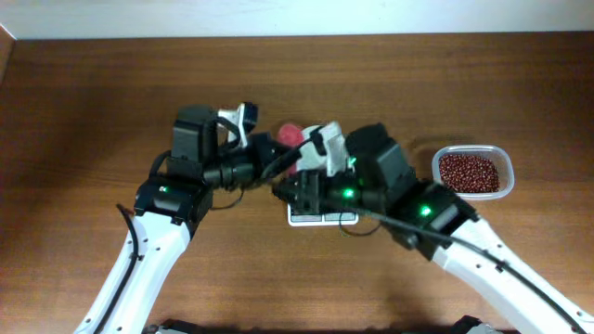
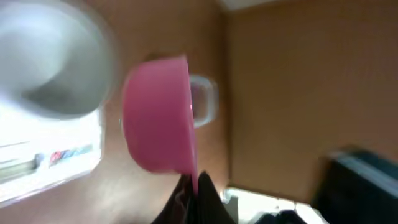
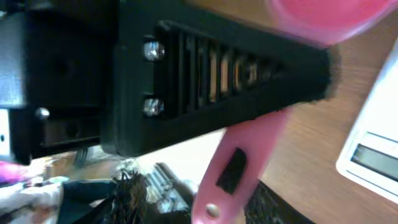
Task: Scoop item into bowl and weigh 50g on scale
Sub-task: 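Carry the scoop above the scale and bring the right gripper toward it, then grasp the scoop handle with the right gripper beside the left gripper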
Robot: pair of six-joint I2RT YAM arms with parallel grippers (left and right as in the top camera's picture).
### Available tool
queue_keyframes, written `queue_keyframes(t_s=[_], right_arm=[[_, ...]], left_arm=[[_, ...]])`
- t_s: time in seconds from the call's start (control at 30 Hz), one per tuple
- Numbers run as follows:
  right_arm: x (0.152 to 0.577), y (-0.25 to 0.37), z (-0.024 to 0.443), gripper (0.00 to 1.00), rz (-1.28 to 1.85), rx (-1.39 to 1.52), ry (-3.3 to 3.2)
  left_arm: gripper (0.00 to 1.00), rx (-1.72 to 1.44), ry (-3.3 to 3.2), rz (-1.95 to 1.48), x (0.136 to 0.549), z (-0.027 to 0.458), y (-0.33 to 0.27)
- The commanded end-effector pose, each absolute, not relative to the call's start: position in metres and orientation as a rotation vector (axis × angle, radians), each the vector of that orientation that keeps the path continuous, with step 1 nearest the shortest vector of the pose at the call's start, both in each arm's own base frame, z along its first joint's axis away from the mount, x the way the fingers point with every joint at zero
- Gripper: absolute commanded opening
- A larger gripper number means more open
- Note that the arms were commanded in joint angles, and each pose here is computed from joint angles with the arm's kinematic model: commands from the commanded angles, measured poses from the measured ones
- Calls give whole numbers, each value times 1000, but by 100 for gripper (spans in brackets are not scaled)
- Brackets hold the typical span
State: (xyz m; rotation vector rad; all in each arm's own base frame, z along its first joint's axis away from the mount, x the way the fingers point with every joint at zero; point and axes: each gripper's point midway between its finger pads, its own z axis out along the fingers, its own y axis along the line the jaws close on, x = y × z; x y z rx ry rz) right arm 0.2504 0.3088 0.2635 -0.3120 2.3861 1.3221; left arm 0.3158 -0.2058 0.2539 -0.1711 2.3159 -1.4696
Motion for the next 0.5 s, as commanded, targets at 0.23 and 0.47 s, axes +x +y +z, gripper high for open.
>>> queue_keyframes(t_s=[0.23,0.47], right_arm=[[234,284,355,50,1840,-756,1951],[240,283,358,32,1807,-745,1928]], left_arm=[[0,41,2061,-1929,294,347,-232],[0,145,1970,-1941,291,367,-233]])
